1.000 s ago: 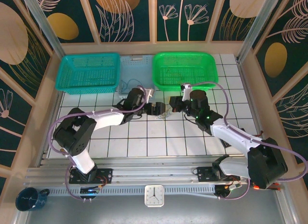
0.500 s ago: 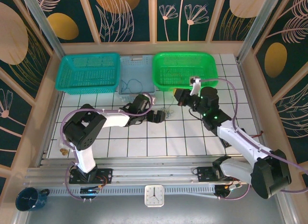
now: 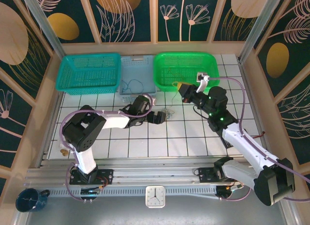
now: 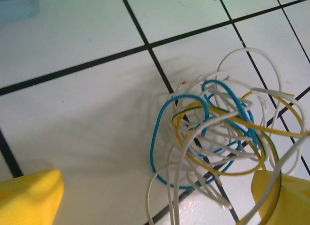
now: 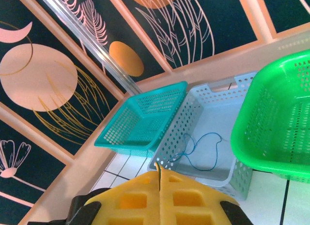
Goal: Untangle the cables
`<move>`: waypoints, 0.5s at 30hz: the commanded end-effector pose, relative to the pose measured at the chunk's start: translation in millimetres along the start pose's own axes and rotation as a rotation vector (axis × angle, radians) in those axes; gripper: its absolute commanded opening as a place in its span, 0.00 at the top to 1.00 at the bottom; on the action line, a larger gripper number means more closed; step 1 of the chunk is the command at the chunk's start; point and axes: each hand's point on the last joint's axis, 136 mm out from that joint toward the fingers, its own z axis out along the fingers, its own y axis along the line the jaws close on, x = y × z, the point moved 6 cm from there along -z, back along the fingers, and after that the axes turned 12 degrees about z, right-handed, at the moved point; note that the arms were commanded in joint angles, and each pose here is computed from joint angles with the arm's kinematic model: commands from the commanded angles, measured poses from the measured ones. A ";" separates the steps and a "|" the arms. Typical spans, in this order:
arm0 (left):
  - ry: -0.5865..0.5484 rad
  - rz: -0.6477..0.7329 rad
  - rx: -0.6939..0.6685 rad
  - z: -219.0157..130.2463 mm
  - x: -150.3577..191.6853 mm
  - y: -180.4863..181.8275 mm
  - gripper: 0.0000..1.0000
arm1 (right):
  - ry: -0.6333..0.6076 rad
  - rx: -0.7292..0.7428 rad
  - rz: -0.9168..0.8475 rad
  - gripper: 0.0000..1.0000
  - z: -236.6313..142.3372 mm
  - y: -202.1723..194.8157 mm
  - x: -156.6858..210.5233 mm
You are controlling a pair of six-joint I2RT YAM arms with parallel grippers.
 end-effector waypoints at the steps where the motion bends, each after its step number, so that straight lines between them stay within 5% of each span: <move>1: -0.006 -0.043 0.028 -16.6 -3.0 -7.1 0.01 | -0.035 -0.012 -0.003 1.00 -7.9 0.3 -5.2; 15: -0.316 -0.038 0.105 -97.1 -90.7 -44.7 0.03 | 0.115 0.036 0.015 1.00 -4.2 -36.4 28.7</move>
